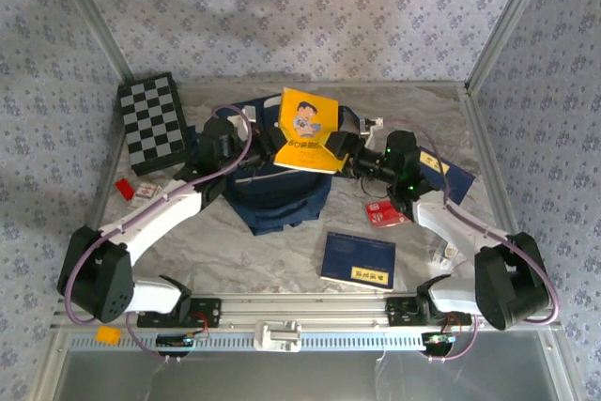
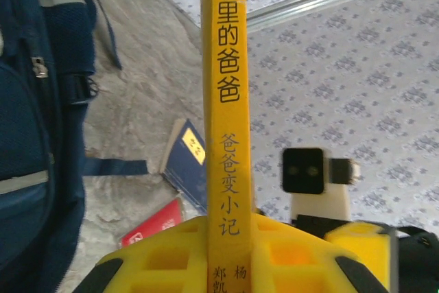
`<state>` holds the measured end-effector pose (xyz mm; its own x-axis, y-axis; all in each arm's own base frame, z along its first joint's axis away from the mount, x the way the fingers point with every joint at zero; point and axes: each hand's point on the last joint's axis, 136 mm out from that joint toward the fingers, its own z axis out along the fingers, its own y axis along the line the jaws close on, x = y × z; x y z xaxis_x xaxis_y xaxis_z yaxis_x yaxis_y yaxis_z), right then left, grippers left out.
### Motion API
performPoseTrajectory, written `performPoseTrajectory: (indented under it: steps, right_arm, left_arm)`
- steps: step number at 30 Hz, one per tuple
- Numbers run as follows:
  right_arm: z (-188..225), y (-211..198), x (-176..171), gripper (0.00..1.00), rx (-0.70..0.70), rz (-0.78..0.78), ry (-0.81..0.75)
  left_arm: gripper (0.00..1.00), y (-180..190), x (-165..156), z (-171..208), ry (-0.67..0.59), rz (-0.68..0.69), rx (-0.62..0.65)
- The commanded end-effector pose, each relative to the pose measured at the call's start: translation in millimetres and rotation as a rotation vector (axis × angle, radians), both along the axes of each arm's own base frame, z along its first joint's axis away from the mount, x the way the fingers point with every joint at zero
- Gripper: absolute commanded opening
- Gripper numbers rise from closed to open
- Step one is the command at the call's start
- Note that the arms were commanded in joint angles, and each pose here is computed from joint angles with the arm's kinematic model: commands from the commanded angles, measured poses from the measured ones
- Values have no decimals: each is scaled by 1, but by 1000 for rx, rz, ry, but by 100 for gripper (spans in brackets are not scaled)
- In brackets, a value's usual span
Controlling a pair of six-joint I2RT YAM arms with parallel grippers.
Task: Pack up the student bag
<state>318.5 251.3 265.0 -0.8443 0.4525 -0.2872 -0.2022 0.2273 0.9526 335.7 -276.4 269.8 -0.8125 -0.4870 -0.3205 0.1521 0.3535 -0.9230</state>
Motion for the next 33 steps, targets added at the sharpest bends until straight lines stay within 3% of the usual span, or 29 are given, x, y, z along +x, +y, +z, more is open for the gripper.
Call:
performPoseTrajectory:
  steps: [1, 11, 13, 15, 18, 21, 23, 28, 33]
  right_arm:
    - [6, -4, -7, 60, -31, 3, -35]
    - [-16, -8, -8, 9, -113, 1, 1]
    - [-18, -13, -10, 0, -148, -17, 4]
    - [-18, -18, -14, 0, -180, -22, 2]
    - [-25, -31, -26, 0, -254, -43, 28]
    - [-35, -50, -42, 0, -359, -85, 62]
    - [-40, -62, -52, 0, -425, -107, 79]
    - [-53, -91, -72, 0, -475, -192, 125]
    - [-60, -108, -81, 0, -485, -229, 159]
  left_arm:
    - [0, 11, -2, 14, -80, 29, 21]
    - [0, 7, -14, -7, -66, -13, 75]
    - [10, 10, -19, -10, -78, -21, 115]
    - [27, 20, -24, -17, -85, -3, 196]
    - [49, 35, -39, -29, -144, -20, 417]
    - [54, 55, -52, -53, -193, -69, 729]
    - [57, 59, -59, -67, -234, -124, 866]
    - [70, 58, -55, -97, -337, -253, 1104]
    - [79, 29, -39, -112, -471, -421, 1167]
